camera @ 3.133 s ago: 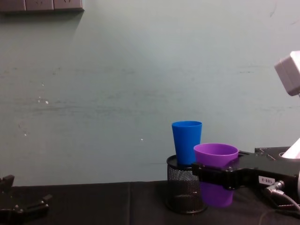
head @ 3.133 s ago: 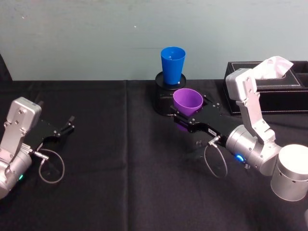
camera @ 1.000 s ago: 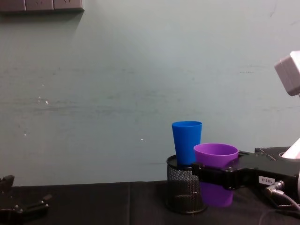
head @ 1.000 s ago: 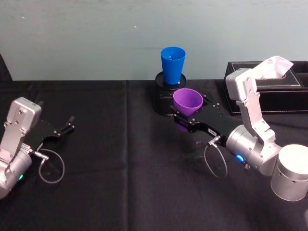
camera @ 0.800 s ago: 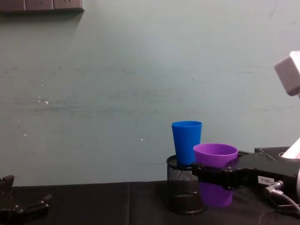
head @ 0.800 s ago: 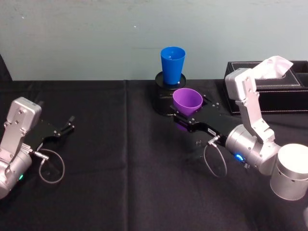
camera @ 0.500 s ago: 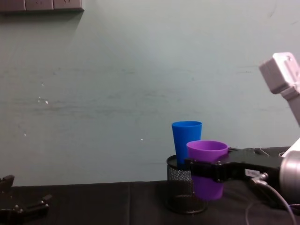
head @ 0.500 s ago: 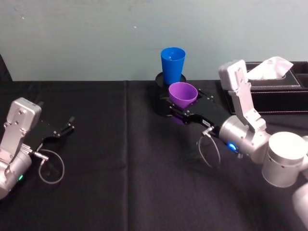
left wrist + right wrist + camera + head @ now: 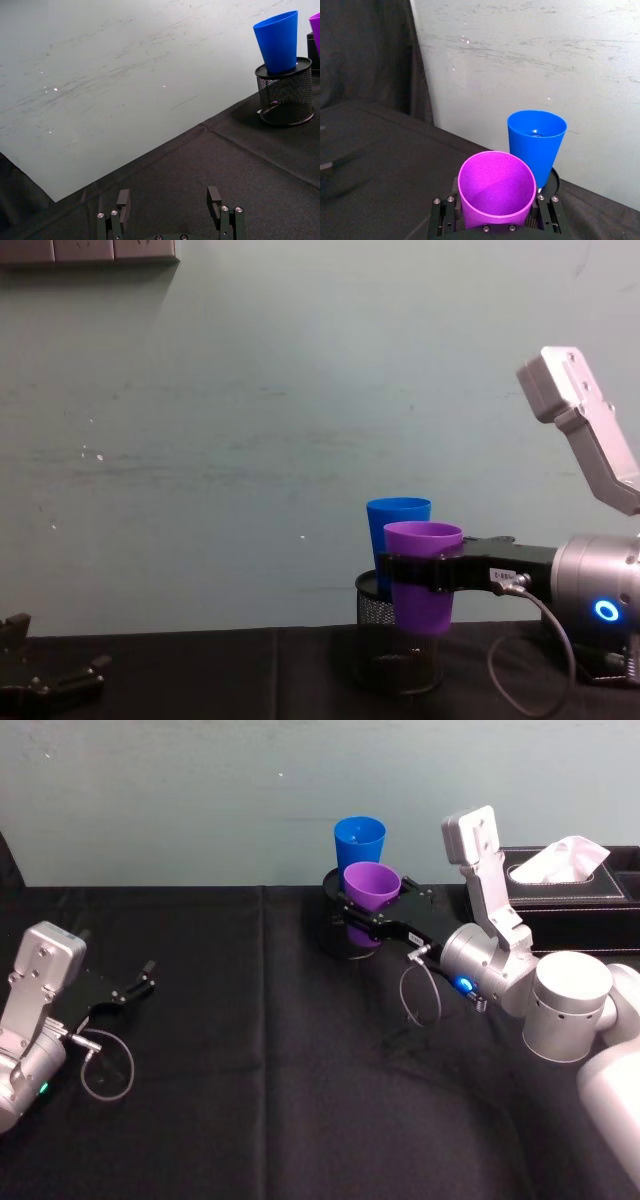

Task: Pick up one cup with a gripper and tap it against the other cup.

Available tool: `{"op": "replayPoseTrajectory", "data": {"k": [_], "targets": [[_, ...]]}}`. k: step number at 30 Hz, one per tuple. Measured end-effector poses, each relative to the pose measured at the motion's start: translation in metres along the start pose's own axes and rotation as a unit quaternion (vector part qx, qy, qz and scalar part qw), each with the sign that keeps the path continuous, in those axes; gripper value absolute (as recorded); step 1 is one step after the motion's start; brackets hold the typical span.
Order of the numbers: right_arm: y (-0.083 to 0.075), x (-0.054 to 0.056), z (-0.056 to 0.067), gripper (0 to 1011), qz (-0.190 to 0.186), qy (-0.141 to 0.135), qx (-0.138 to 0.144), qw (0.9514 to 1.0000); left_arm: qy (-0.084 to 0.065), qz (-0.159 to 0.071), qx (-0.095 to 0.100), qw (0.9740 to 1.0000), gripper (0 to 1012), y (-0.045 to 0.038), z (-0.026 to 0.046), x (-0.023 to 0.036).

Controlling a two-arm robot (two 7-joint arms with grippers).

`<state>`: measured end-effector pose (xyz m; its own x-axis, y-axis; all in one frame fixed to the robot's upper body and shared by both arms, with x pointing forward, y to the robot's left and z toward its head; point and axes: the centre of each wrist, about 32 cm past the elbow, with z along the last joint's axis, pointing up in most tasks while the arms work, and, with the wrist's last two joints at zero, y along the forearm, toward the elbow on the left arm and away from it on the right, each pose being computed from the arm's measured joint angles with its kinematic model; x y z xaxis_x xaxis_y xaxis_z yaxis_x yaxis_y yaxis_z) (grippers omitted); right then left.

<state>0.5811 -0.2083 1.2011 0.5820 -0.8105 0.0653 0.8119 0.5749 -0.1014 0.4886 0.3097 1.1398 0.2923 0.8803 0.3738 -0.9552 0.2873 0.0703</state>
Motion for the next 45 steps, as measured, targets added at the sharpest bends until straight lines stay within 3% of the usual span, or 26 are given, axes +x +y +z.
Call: {"op": "replayPoseTrajectory", "data": {"k": [29, 45], "targets": [[0.032, 0.016, 0.011, 735, -0.013, 0.018, -0.022, 0.9995, 0.000, 0.000, 0.000, 1.0000, 1000, 0.0000, 0.0000, 0.0000], [0.034, 0.017, 0.012, 735, -0.014, 0.020, -0.023, 0.9994, 0.000, 0.000, 0.000, 1.0000, 1000, 0.0000, 0.0000, 0.0000]]}}
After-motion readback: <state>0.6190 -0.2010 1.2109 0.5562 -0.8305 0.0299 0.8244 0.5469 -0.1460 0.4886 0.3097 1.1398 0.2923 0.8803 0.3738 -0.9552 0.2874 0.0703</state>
